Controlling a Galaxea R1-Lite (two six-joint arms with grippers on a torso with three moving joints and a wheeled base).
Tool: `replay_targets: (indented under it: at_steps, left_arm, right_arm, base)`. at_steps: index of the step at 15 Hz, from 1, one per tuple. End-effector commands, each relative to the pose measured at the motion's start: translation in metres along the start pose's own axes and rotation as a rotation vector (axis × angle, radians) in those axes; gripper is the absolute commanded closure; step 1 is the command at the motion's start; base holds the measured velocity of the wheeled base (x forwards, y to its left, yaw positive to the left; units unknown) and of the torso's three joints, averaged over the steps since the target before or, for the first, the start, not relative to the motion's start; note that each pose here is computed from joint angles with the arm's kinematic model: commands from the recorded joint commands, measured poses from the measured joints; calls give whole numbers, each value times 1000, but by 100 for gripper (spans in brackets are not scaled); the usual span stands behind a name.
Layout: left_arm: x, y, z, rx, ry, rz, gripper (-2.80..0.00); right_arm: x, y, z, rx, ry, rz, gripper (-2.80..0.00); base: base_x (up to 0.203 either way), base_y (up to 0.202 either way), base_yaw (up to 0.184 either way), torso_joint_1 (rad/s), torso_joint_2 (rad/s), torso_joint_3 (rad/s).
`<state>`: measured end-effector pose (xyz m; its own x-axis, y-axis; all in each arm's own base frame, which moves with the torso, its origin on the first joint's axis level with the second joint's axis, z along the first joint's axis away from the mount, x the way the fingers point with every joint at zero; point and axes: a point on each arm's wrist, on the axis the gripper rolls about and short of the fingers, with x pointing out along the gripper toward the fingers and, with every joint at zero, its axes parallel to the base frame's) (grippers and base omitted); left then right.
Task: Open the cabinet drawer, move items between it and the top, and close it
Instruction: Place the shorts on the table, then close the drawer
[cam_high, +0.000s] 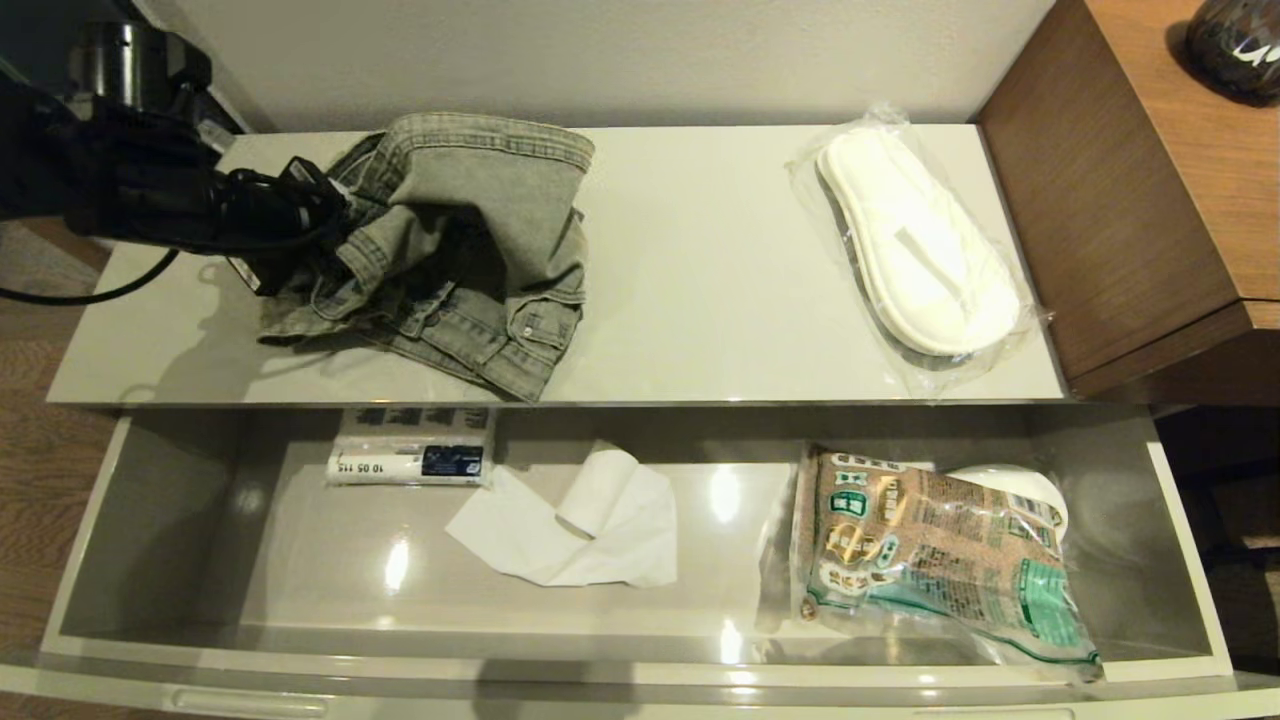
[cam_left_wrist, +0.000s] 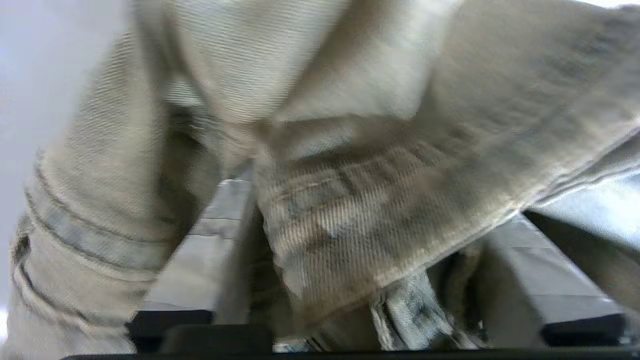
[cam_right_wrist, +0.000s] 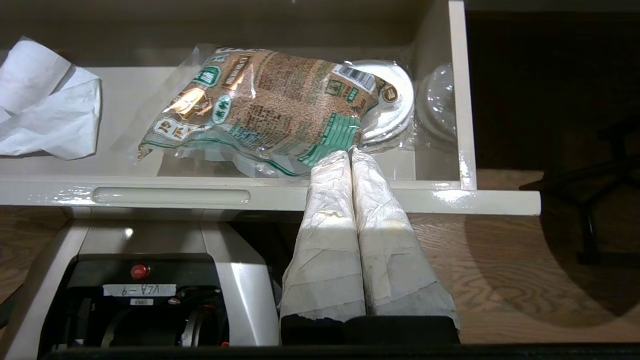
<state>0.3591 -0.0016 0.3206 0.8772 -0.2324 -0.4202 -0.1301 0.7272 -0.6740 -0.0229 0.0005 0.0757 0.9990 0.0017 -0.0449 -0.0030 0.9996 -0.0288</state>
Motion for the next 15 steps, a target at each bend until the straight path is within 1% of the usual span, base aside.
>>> replay_targets:
  at_steps: [1,2,5,6,7,8,9,10,11,13,15]
  left_arm:
    - [-88,-38,1,66,-115,-133,-280]
    - [-101,-41,-4,86,-105,-132,-280]
    - [-102,-41,-5,92,-100,-129,-280]
    - [-109,-42,-5,131,-116,-118,-280]
    - [-128,-45,-6,190,-150,-119,-280]
    - [-145,-47,-9,220,-171,-118,-280]
    - [-147,-46,-9,231,-172,-109,-280]
    - [-151,-43,-14,224,-147,-92,-280]
    - [-164,-39,-23,218,-120,-73,0]
    - [-209,-24,-56,224,-84,-50,0]
    - [-236,3,-96,230,-16,-4,0]
  right_arm:
    - [0,0,0,0,3,0,0]
    - [0,0,0,0,3,0,0]
    - [0,0,0,0,3,0,0]
    - [0,0,0,-10,-2,3,0]
    - [0,0,0,-9,-4,1,0]
    - [0,0,0,-9,-4,1,0]
    - [0,0,0,-9,-4,1,0]
    - [0,0,0,-4,-5,0,0]
    - [0,0,0,0,-3,0,0]
    - [0,0,0,0,-2,0,0]
    - [0,0,0,3,-2,-2,0]
  base:
    - [0,0,0,0,0,0]
    - [0,0,0,0,0,0]
    - [0,0,0,0,0,0]
    - [0,0,0,0,0,0]
    - [0,0,0,4,6,31]
    - [0,0,0,0,0,0]
    - [0,0,0,0,0,0]
    - [0,0,0,0,0,0]
    - [0,0,0,0,0,0]
    - [0,0,0,0,0,0]
    - [0,0,0,0,0,0]
